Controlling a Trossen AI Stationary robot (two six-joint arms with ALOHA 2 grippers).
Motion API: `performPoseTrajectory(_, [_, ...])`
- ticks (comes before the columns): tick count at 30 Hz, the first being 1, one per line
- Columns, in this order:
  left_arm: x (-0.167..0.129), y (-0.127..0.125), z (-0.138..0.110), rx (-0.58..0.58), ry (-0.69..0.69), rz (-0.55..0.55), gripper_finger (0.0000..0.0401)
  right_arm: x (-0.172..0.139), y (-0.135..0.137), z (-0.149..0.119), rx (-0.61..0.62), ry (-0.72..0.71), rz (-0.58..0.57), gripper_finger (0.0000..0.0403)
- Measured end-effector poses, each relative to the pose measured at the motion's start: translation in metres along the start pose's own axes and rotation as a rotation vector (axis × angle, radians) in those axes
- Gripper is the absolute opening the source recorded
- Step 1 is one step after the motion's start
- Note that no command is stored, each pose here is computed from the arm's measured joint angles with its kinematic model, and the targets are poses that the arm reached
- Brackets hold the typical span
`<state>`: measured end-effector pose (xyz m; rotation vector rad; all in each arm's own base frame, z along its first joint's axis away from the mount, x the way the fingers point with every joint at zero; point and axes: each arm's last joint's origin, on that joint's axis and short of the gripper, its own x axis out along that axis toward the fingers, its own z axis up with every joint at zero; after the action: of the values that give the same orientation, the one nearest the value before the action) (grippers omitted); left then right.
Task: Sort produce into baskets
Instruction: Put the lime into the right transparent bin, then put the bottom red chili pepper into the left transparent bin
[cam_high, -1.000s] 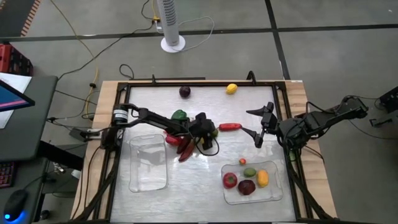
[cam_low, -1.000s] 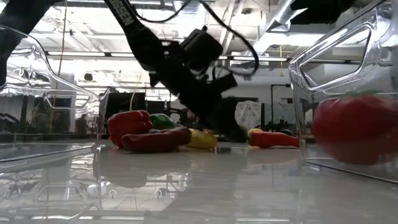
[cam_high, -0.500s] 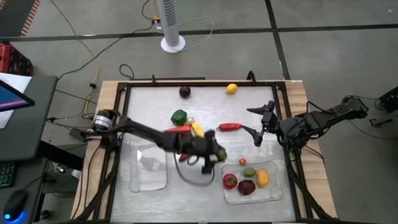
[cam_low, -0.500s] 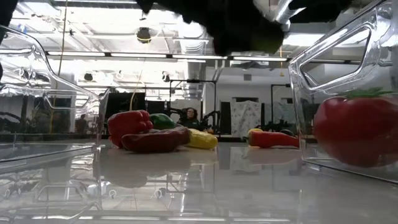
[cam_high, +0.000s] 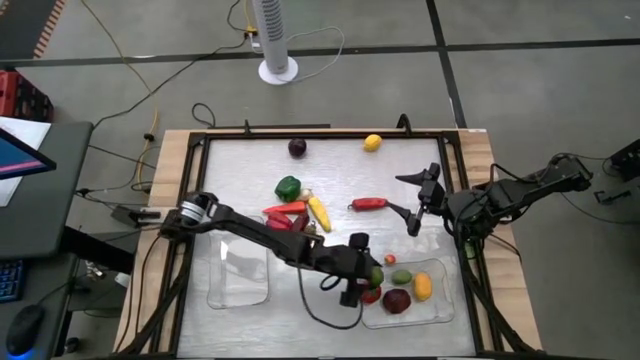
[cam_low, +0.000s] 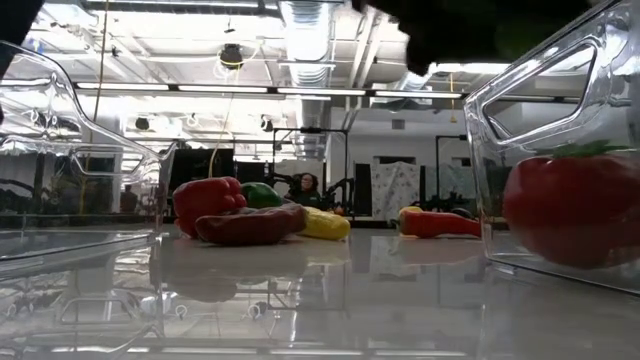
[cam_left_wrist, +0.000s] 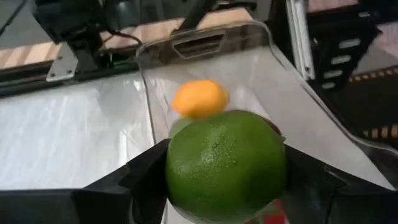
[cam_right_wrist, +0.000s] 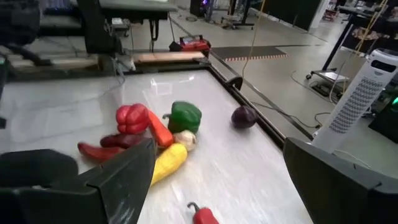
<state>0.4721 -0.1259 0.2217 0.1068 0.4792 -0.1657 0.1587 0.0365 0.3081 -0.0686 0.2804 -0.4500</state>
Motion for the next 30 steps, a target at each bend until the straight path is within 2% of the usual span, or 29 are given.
performPoseTrajectory(2, [0.001, 0.003, -0.004, 0.000, 0.068, 0.005, 0.0260, 0.000, 0.000, 0.000, 0.000, 0.000, 0.001, 0.0379])
performPoseTrajectory(8, [-0.013, 0.010, 0.009, 0.043, 0.088, 0.012, 0.0316, -0.001, -0.001, -0.001, -0.007, 0.006, -0.001, 0.0379])
performPoseTrajectory(15, [-0.070, 0.023, 0.028, 0.131, 0.163, 0.158, 0.0319, -0.001, -0.001, -0.001, 0.004, 0.010, -0.001, 0.0379])
performPoseTrajectory(19, [-0.092, 0.041, 0.005, 0.096, 0.250, 0.212, 0.0314, -0.001, -0.002, -0.002, 0.001, 0.015, -0.002, 0.0379])
performPoseTrajectory(23, [-0.099, 0.061, -0.038, -0.090, 0.370, 0.233, 0.0313, -0.001, -0.002, -0.002, 0.006, 0.012, -0.005, 0.0379])
performPoseTrajectory(26, [-0.100, 0.067, -0.069, -0.197, 0.485, 0.242, 0.0312, -0.001, -0.002, -0.001, 0.009, 0.009, -0.006, 0.0379])
performPoseTrajectory(30, [-0.103, 0.066, -0.090, -0.304, 0.576, 0.282, 0.0312, -0.001, -0.002, -0.001, 0.010, 0.008, -0.007, 0.0379])
